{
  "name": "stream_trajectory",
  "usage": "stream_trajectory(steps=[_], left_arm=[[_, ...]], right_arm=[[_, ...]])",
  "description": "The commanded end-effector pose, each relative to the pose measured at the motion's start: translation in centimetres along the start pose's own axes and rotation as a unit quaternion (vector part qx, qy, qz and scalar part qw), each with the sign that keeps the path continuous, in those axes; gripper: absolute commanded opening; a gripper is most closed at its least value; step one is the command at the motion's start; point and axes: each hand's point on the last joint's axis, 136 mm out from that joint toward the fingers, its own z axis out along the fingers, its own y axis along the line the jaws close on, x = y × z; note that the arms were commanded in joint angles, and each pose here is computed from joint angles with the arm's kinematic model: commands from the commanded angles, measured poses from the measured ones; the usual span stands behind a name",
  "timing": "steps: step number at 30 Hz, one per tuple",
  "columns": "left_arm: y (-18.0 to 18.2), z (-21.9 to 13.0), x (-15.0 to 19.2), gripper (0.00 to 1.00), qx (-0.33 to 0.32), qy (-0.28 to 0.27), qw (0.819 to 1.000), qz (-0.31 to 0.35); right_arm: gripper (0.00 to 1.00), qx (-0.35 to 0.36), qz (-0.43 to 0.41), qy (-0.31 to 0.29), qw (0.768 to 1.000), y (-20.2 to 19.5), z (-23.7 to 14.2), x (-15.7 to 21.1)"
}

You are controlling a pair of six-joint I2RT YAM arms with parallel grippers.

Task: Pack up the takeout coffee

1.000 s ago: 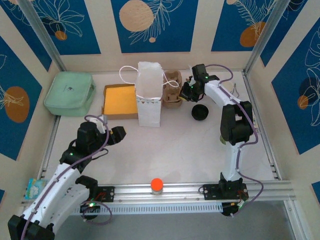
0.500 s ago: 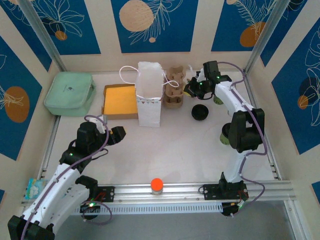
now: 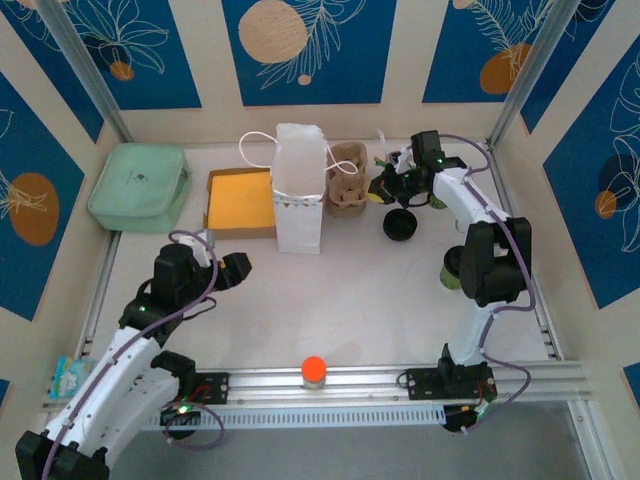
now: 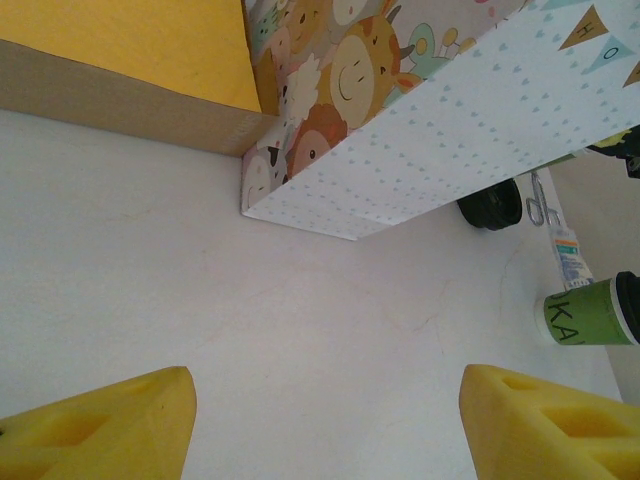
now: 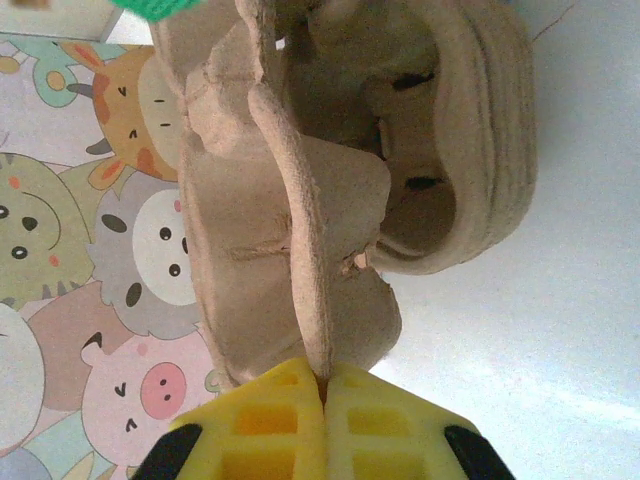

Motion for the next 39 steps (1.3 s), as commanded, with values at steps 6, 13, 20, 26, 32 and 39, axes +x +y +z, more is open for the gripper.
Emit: stream_trajectory(steps=[6, 13, 20, 26, 32, 39], left_arm=[[-0.3, -0.3, -0.6, 0.7, 0.007, -0.011, 1.0, 0.012], [-0.5, -0.4, -0.7, 0.7, 0.009, -0.014, 1.0, 0.012], [-0.6, -0.5, -0.9, 0.7, 0.009, -0.017, 1.0, 0.013], [-0.6, -0.6, -1.0, 0.7, 0.009, -0.018, 1.0, 0.015], [-0.6, -0.7, -1.1, 0.7, 0.008, -0.021, 1.0, 0.018], [-0.8, -0.7, -1.3, 0.7, 0.01, -0.025, 0.999, 0.018]], right_arm=[[0.05, 0.036, -0.012, 0.016, 0.999, -1.6, -1.3, 0.8], [0.09, 0.06, -0.018, 0.025, 0.998, -2.2, -0.7, 0.8], [0.15, 0.077, -0.031, 0.024, 0.996, -1.9, -0.5, 0.6], [0.18, 0.089, -0.03, 0.024, 0.995, -2.3, -0.1, 0.2], [0.22, 0.103, -0.033, 0.021, 0.994, -2.4, 0.1, -0.2], [0.27, 0.111, -0.046, 0.016, 0.993, -1.7, -0.2, -0.4]])
